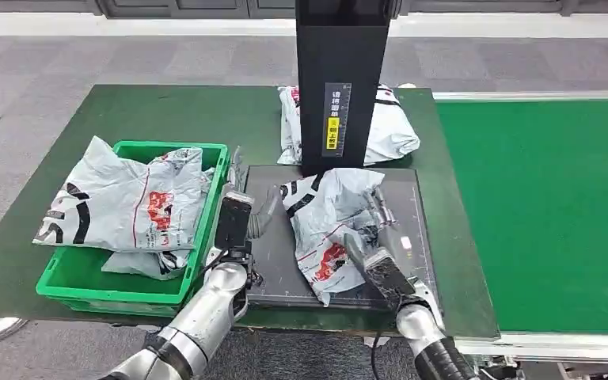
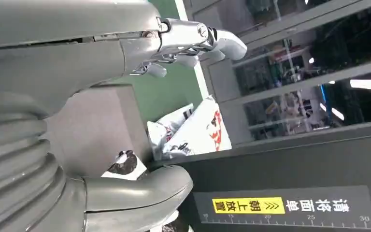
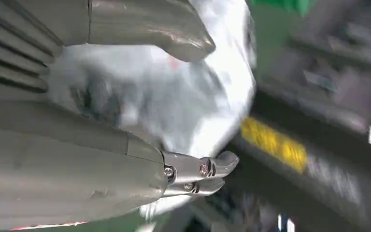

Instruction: Moved the parcel from conveyor to table for the left to box.

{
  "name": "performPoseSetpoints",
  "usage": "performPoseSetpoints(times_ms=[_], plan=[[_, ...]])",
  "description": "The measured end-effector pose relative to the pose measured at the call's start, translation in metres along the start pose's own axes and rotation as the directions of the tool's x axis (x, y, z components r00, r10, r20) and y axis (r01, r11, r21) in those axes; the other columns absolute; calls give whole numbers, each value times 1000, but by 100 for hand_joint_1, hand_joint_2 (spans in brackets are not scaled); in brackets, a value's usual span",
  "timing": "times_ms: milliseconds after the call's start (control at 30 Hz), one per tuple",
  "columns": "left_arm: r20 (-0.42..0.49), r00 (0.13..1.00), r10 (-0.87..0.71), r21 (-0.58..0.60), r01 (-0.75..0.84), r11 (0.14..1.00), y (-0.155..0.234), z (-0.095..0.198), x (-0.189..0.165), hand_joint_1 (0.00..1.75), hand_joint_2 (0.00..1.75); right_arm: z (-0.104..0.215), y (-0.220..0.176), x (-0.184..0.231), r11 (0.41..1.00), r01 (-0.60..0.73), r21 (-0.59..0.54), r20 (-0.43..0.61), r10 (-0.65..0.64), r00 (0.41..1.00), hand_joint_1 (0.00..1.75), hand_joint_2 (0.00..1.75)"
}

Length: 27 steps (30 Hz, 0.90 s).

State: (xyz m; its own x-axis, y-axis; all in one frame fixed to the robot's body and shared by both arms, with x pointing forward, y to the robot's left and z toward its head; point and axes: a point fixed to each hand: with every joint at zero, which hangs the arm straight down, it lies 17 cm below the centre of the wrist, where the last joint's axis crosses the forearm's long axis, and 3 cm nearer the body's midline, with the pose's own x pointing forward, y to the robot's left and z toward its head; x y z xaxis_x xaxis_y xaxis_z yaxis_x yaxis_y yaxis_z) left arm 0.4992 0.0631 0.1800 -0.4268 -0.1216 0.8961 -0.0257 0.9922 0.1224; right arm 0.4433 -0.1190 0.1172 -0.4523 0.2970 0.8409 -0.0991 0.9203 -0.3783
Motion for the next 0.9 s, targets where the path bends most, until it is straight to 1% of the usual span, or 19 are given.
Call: performPoseSetpoints(times_ms=[33,100,200,267,333,400,467,600,633,667,733,767,833,900], plan=[[6,1000,-2,9,2,1000,2,-1,2,0,175,-3,-14,4,998,26,-65,12,-25,1000,0,0],[17,1000,-4,22,4,1000,4,-3,6,0,175,-6,-33,9,987,77,-142,30,-74,997,0,0],[28,1000,-2,28,1,1000,5,-4,10,0,175,-9,-54,12,967,121,-223,43,-114,993,0,0],[30,1000,4,17,-4,1000,3,-3,11,0,175,-10,-69,12,949,138,-283,45,-131,990,0,0],[32,999,10,-2,-10,1000,-1,-1,11,0,175,-11,-79,13,936,144,-321,50,-135,990,0,0],[34,999,13,-43,-12,999,-10,1,11,0,175,-10,-92,11,917,139,-374,45,-132,990,0,0],[22,1000,8,-123,-5,992,-28,8,4,0,175,-12,-100,10,905,136,-402,43,-130,991,0,0],[-11,1000,-13,-201,11,980,-47,22,-9,0,175,-19,-107,13,903,131,-409,55,-119,991,0,0],[-32,999,-35,-243,26,970,-56,23,-14,0,175,-20,-109,12,901,143,-410,56,-132,990,0,0],[-74,993,-87,-312,60,948,-68,30,-26,0,175,-21,-111,10,896,161,-414,56,-152,987,0,0],[-127,970,-209,-456,130,881,-91,48,-49,0,175,-25,-117,10,885,191,-424,65,-180,981,0,0],[-132,958,-254,-501,156,851,-99,58,-57,0,175,-26,-119,11,884,197,-423,71,-185,980,0,0],[-122,926,-357,-572,228,788,-108,73,-70,0,175,-29,-119,12,883,213,-419,78,-199,977,0,0],[-64,869,-490,-642,340,687,-113,84,-84,0,175,-30,-120,12,883,222,-414,83,-206,975,0,0]])
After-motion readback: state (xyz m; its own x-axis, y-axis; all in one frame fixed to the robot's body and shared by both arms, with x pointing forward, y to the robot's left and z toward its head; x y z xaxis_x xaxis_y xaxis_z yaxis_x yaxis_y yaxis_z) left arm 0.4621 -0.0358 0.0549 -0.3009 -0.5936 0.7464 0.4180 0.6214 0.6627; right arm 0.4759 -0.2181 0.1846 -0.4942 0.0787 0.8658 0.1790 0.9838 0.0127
